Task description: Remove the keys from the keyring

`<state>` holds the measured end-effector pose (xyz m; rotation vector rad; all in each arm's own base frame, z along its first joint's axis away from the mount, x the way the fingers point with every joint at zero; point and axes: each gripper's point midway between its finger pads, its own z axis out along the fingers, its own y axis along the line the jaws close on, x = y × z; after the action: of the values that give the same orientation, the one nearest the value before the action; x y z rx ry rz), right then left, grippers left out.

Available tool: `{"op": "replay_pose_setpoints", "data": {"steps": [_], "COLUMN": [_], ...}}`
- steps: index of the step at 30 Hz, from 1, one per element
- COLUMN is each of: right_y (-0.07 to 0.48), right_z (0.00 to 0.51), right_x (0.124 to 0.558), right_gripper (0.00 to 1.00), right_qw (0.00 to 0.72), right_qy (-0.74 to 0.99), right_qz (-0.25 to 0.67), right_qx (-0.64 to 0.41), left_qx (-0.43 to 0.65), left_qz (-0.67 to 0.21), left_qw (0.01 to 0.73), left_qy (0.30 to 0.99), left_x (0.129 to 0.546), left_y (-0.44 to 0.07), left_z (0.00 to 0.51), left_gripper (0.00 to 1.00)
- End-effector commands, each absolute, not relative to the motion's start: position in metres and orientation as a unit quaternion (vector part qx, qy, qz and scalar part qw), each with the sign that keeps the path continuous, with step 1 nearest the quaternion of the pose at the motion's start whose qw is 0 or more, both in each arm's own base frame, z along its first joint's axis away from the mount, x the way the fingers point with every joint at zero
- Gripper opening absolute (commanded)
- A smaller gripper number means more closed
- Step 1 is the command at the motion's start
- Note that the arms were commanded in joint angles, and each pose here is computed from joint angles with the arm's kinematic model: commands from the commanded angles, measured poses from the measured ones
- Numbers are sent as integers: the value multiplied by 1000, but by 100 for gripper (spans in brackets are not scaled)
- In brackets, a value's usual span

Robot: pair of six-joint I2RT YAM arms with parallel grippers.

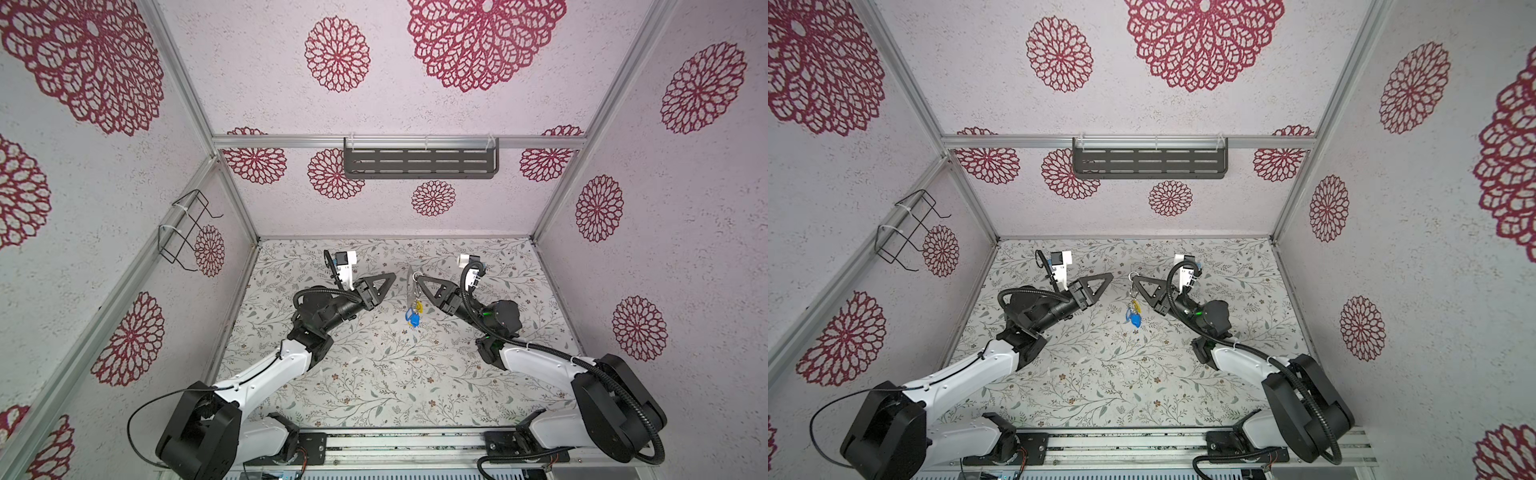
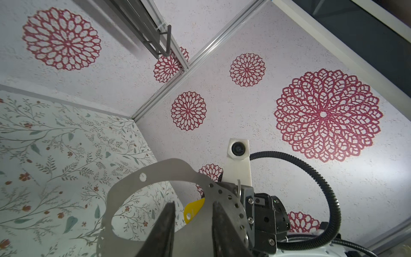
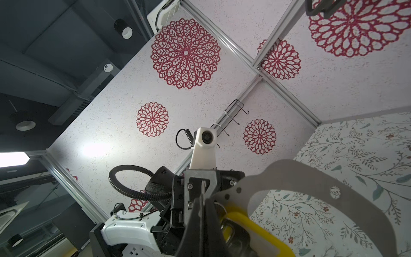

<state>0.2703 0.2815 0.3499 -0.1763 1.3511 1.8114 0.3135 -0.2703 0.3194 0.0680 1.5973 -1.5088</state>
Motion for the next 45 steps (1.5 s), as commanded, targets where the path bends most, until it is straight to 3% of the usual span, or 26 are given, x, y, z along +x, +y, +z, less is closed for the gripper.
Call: {"op": "replay_pose_setpoints", "data": {"steps": [1, 7, 26, 29, 33, 40, 41, 43, 45], "right_y": [277, 278, 280, 281, 281, 280, 279, 275, 267], "right_z": [378, 369, 371, 368, 365, 356, 354, 348, 341], "right_x": [256, 258, 255, 257, 259, 262, 262, 264, 266], "right_gripper": [0, 0, 0, 0, 0, 0, 3, 22, 29], "right_qw": [450, 455, 455, 454, 454, 459, 461, 463, 468], "right_qy": [497, 519, 519, 523, 529, 558, 565, 588, 614], "right_qz": [735, 717, 715, 713, 709, 683, 677, 654, 626], "right_qx": [-102, -101, -112, -110, -107, -104, -106, -109, -109], "left_qx": [44, 57, 64, 67, 71, 81, 89, 115, 147], "left_qz": [-650, -669, -663, -664, -664, -640, -630, -598, -563], "left_qw": [467, 467, 451, 449, 446, 449, 450, 453, 453], "left_qy": [598, 575, 594, 594, 596, 618, 626, 651, 676], "left_x": [305, 294, 300, 300, 299, 300, 300, 299, 296], "left_y": [-278, -289, -310, -313, -316, -315, -315, -315, -315], "left_z": [351, 362, 346, 347, 345, 339, 338, 336, 335], "left_gripper": [32, 30, 23, 18, 5, 0, 0, 0, 0]}}
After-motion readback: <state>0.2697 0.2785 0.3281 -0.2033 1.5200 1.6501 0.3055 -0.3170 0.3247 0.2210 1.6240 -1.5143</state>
